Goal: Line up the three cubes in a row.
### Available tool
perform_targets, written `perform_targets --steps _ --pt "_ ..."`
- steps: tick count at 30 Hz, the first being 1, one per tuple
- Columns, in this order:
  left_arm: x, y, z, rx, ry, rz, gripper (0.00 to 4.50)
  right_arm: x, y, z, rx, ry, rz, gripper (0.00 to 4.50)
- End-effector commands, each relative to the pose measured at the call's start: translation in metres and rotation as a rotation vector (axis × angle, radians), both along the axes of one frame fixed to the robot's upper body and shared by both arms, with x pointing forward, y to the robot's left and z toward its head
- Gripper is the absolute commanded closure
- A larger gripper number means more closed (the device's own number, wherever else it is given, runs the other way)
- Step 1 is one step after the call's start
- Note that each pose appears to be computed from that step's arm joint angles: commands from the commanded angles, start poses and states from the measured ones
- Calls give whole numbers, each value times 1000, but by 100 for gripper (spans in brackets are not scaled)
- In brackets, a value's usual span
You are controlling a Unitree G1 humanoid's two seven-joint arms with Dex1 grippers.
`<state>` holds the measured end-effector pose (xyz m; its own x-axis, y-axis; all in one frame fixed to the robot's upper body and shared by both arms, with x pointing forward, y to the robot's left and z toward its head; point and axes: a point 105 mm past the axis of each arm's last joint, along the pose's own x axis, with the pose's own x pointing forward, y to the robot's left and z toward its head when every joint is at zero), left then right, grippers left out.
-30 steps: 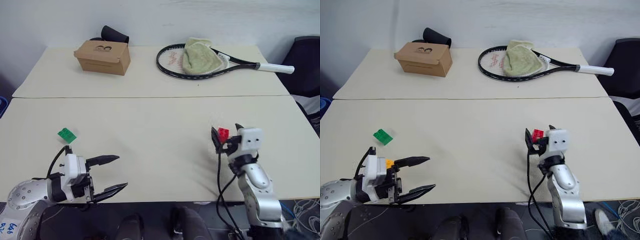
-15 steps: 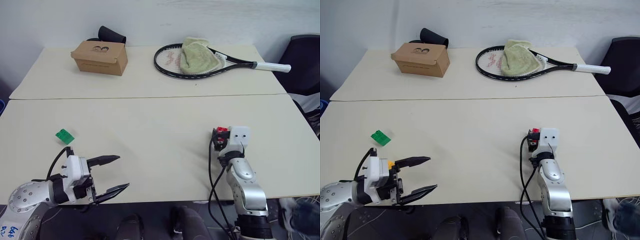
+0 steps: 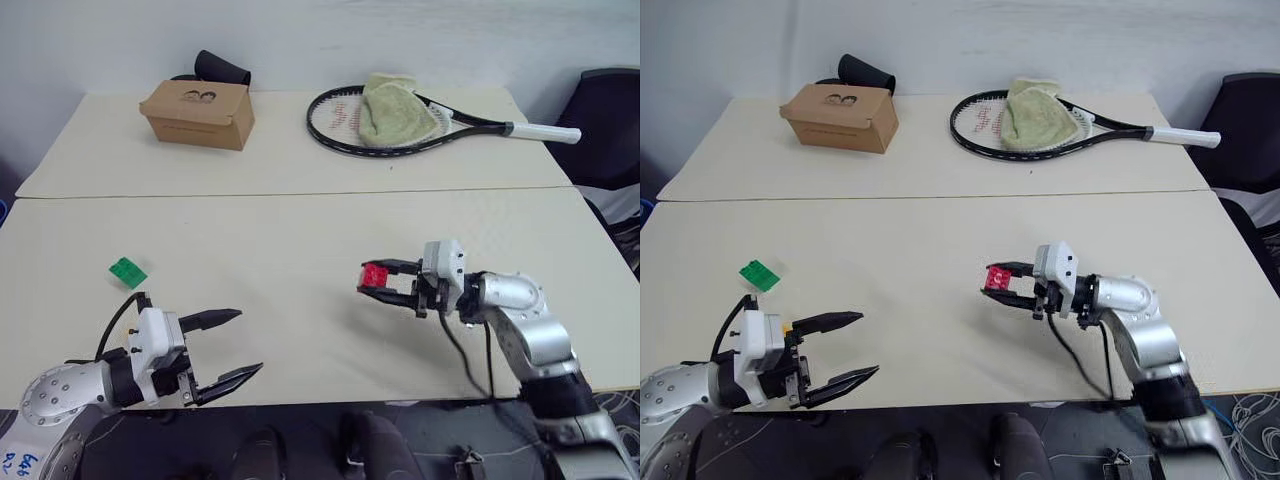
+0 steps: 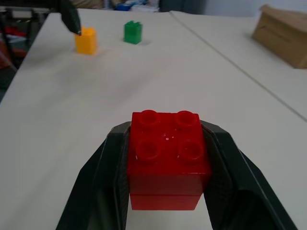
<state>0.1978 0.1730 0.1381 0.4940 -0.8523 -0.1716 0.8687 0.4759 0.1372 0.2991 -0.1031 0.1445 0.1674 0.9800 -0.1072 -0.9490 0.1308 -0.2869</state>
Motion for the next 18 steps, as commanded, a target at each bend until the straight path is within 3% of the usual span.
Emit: perform_targets --steps 1,5,11,15,18 --pt "-3 -2 9 3 -36 -2 0 1 0 -17 -65 24 173 300" --pt "-9 -1 9 7 -31 11 0 19 -5 -35 -89 48 164 300" --pt "-10 3 10 15 -40 46 0 25 1 -44 -82 44 174 300" --pt "-10 5 12 16 -52 68 0 27 4 -36 -18 28 164 167" --pt "-11 16 19 5 -74 132 0 27 0 -15 35 -69 155 66"
